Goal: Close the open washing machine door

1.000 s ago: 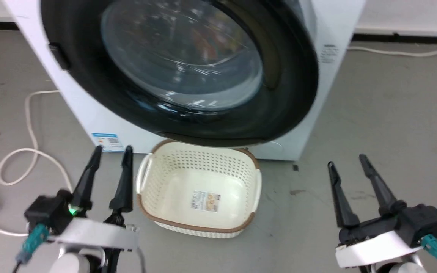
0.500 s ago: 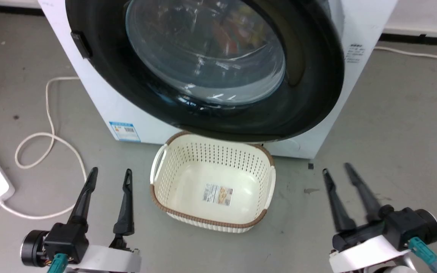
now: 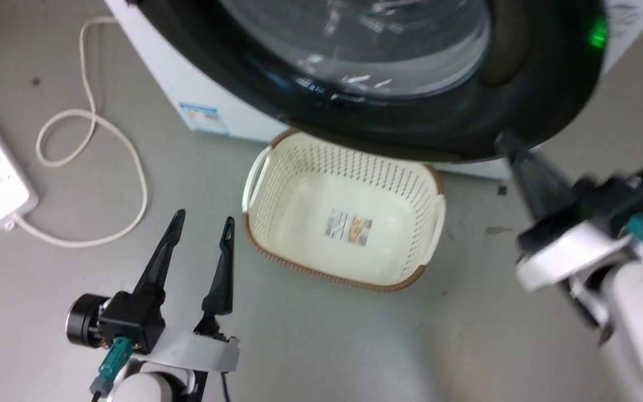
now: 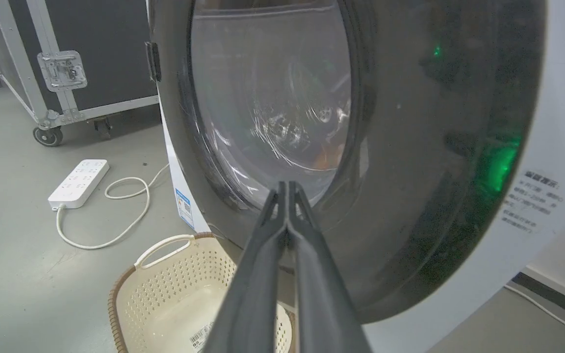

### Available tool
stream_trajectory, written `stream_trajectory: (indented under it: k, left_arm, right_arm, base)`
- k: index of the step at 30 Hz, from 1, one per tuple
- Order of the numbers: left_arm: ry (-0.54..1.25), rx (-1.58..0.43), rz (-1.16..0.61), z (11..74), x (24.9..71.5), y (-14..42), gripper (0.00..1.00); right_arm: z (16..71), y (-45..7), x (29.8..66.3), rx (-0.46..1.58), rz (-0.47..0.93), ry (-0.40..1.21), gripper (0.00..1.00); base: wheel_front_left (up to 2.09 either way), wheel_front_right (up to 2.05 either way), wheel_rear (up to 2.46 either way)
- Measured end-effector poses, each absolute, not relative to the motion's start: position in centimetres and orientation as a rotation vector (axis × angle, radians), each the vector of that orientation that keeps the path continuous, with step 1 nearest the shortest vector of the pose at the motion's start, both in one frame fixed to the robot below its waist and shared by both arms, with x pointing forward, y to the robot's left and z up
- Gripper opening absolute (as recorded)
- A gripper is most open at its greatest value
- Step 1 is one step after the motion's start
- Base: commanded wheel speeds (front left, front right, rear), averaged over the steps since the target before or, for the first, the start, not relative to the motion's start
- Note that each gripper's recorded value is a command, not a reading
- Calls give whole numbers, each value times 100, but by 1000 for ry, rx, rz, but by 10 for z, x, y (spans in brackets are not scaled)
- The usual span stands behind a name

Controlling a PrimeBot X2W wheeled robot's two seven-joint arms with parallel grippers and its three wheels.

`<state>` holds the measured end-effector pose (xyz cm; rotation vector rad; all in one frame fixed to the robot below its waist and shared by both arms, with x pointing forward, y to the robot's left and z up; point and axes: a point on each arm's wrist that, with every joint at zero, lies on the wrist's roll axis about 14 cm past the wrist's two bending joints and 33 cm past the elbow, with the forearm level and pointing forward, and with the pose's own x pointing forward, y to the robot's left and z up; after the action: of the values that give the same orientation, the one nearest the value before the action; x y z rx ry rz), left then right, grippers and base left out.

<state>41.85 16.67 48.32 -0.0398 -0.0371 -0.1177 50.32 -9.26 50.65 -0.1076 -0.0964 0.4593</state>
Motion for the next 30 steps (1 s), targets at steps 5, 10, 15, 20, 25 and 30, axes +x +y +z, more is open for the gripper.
stream_trajectory:
  k: [5,10,15,20,25,30]
  left_arm:
    - [-10,-41,-101,472,425,172,100]
    - [5,-32,-84,466,429,177,100]
    - [20,-26,-69,459,431,182,100]
    - [24,-28,-61,458,433,184,100]
    - [14,-35,-61,461,433,182,100]
    - [-21,-40,-67,474,431,179,100]
  right_arm:
    - [500,-99,547,-110,465,-52,0]
    - [498,-103,581,-87,447,-25,0]
    - [502,-114,610,-94,402,-11,0]
    - [508,-124,628,-110,361,-9,0]
    - [509,-125,626,-95,348,-10,0]
    - [524,-131,615,-84,331,-62,81]
  base:
    - [0,0,0]
    - [0,0,0]
    - [0,0,0]
    - [0,0,0]
    - [0,0,0]
    - [0,0,0]
